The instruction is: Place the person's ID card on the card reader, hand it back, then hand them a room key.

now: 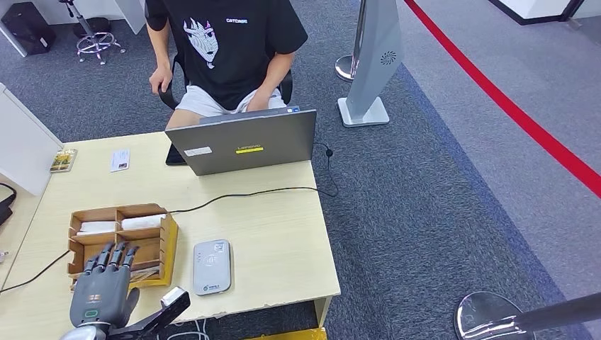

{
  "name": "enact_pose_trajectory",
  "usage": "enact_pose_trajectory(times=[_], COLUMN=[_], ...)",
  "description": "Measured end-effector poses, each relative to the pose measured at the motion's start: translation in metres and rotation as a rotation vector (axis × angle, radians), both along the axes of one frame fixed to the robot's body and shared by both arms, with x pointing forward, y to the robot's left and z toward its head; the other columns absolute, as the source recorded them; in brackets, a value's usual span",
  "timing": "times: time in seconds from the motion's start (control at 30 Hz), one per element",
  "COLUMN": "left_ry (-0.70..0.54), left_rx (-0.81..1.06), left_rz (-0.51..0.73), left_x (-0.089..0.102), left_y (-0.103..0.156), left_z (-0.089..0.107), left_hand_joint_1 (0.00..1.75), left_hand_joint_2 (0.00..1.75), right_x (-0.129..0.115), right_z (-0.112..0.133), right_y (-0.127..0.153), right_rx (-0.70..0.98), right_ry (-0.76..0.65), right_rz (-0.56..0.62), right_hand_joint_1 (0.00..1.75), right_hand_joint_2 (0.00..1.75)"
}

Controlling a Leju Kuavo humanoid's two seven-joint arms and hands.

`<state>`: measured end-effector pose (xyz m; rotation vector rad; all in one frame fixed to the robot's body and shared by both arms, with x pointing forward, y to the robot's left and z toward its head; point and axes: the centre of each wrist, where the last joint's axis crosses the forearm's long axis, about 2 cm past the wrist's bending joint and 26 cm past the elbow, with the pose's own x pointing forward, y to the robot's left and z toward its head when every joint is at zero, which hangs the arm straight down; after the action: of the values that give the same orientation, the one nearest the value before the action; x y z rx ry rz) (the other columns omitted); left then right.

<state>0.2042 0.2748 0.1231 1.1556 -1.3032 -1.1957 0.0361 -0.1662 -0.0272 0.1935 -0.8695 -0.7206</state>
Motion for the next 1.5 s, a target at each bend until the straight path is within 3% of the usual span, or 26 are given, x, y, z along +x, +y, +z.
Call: enact_pose_trajectory(times=[1.07, 1.2, 1.5], left_ry=[-0.016, -0.092, -0.360], left_rx=[-0.017, -0.023, -0.052], left_rz=[-0.003, -0.010, 0.031], left_x=[0.000, 0.009, 0.039], left_y=[0.004, 0.021, 0.058], left_z=[0.004, 0.025, 0.115], left_hand_joint_1=[1.75, 1.75, 1.75], left_hand_joint_2=[1.75, 1.75, 1.75], right_x=[0.000, -0.001, 0.000], right_z=[0.000, -0.001, -0.004], right_y=[0.000, 0.000, 0.000], right_rx=[0.002, 0.005, 0.023], right_ry=[0.004, 0.010, 0.010], right_rz=[-0.004, -0.014, -0.010], right_hand_joint_1=[0.00, 0.00, 0.00], right_hand_joint_2=[1.75, 1.75, 1.75])
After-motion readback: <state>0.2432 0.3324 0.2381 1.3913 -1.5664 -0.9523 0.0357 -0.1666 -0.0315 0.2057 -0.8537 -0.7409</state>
